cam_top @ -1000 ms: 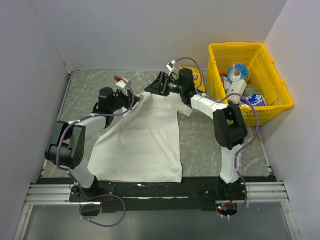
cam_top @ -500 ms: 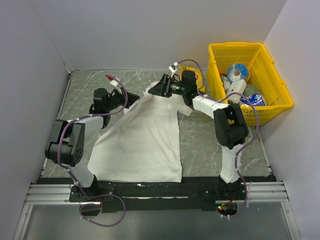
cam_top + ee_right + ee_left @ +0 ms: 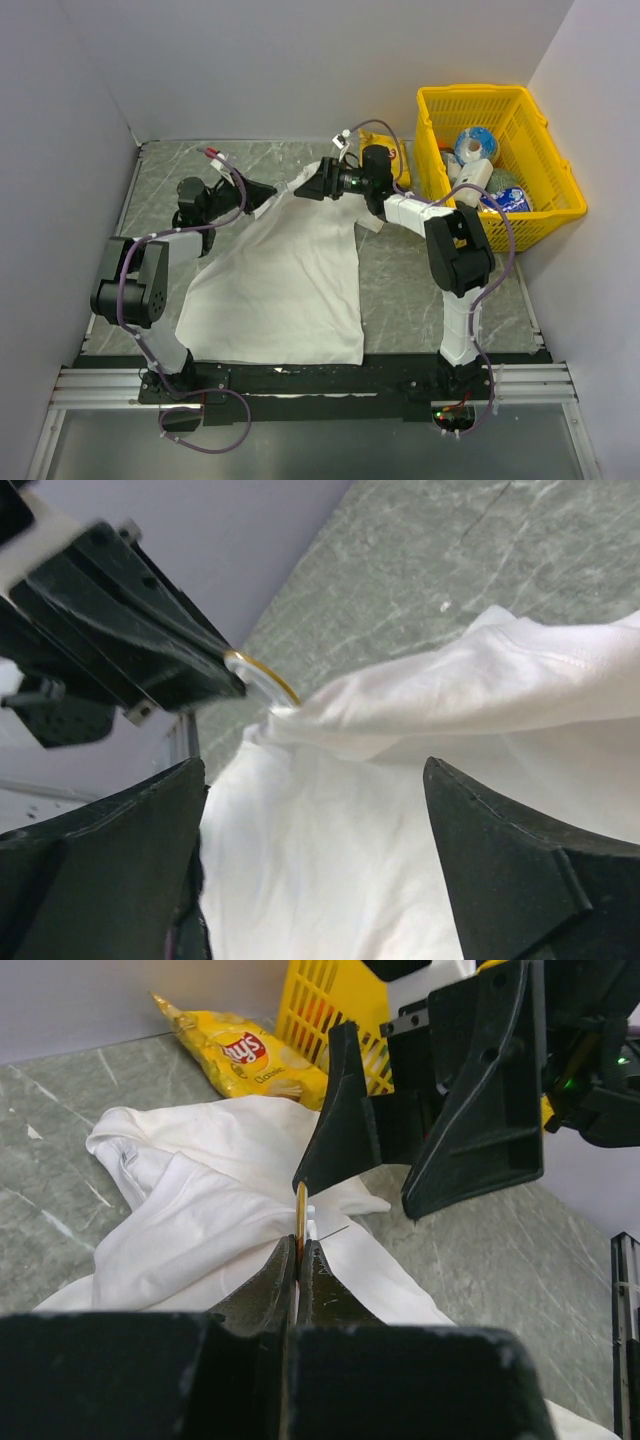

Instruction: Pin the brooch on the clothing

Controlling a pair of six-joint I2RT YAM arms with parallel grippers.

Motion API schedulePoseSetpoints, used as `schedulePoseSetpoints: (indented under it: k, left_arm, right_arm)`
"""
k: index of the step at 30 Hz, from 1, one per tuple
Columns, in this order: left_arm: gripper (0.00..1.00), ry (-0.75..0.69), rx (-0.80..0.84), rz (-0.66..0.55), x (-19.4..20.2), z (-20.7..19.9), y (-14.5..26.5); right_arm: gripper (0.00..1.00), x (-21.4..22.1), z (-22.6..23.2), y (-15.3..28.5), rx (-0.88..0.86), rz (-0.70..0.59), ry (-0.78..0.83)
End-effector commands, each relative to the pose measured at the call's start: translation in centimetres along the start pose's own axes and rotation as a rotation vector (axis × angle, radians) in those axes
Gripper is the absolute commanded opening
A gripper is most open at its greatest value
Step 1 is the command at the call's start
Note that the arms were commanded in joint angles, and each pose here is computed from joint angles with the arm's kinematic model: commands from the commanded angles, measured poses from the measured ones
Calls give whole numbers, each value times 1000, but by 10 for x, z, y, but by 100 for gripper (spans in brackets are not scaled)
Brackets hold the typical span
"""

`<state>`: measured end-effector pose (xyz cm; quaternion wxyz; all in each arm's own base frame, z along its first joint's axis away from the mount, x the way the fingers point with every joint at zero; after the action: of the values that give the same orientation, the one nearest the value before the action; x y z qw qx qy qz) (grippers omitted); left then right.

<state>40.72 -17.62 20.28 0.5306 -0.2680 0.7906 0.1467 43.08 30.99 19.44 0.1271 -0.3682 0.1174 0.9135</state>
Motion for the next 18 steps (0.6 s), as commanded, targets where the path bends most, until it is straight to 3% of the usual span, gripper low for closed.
schedulePoseSetpoints:
  k: [1,12,18]
  left_arm:
    - [1,-50,101,-42,-16,-15,1]
    - [1,-55,126,-31,-18,-19,1]
    - [1,-59,148,-25,-20,-23,1]
  right_arm:
    - [99,-11,22,13,-49,-25,216]
    - [99,-26,46,12,-136,-93,496]
    - [98,-31,45,1,-212,-64,593]
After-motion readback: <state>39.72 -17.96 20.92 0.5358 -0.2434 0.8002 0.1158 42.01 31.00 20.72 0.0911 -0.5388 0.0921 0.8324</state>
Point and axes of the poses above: each gripper's point midway between its finger pads, its own y axis back along the fingers, its own z axis along the line the jaws close on, x = y × z, the point moved 3 cm from there along y, back along the fingers, and after that the axes turned 1 degree about y, right-handed, at the moved point
